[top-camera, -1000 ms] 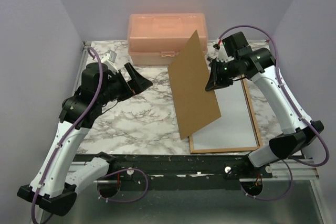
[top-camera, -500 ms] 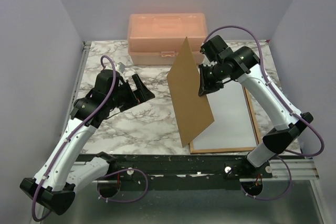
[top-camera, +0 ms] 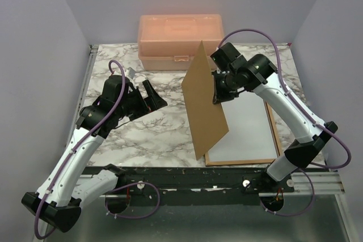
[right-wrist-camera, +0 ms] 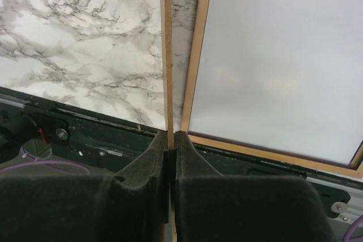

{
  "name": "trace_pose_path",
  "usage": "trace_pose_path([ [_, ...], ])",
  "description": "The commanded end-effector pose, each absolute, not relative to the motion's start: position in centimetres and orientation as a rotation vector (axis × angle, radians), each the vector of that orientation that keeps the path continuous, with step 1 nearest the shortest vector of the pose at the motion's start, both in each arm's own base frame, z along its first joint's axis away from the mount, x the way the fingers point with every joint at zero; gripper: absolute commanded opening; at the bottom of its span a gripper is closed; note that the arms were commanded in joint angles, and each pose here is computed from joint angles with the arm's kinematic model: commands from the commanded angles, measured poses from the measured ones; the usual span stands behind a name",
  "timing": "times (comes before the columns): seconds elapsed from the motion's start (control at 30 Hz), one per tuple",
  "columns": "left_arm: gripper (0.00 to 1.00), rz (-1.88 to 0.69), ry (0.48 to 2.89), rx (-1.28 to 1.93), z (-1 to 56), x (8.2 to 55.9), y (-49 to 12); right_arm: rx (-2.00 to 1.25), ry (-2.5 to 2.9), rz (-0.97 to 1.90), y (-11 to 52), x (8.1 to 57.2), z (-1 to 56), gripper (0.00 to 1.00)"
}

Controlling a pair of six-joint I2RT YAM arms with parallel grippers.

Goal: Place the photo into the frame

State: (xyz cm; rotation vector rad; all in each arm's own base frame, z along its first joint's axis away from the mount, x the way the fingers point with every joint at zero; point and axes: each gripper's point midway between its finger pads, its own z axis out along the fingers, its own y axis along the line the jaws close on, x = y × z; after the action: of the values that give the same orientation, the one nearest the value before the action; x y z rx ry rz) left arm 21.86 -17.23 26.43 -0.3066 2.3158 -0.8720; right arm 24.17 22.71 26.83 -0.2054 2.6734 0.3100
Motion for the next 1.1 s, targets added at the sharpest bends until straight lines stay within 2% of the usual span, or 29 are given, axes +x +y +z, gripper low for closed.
trace_pose_path([
  [0.0,0.99,-0.842,2.306,-0.297,26.2,22.1,-17.0,-0.175,2.657,0.208,21.9,24.7,27.2,0.01],
  [0.57,0.99,-0.818,2.342,-0.292,25.2,22.0,-16.9,-0.107,2.572,0.105,18.4,24.9,28.4,0.01],
  [0.87,0.99,-0.824,2.353,-0.293,24.6,22.2,-17.2,-0.161,2.634,0.103,18.9,24.6,26.8,0.01],
  [1.03,0.99,-0.825,2.356,-0.295,24.5,22.3,-17.2,-0.190,2.620,0.146,19.8,25.1,27.5,0.05],
  [1.07,0.99,-0.828,2.354,-0.293,24.5,22.3,-17.3,-0.199,2.617,0.165,20.1,25.2,27.8,0.12],
])
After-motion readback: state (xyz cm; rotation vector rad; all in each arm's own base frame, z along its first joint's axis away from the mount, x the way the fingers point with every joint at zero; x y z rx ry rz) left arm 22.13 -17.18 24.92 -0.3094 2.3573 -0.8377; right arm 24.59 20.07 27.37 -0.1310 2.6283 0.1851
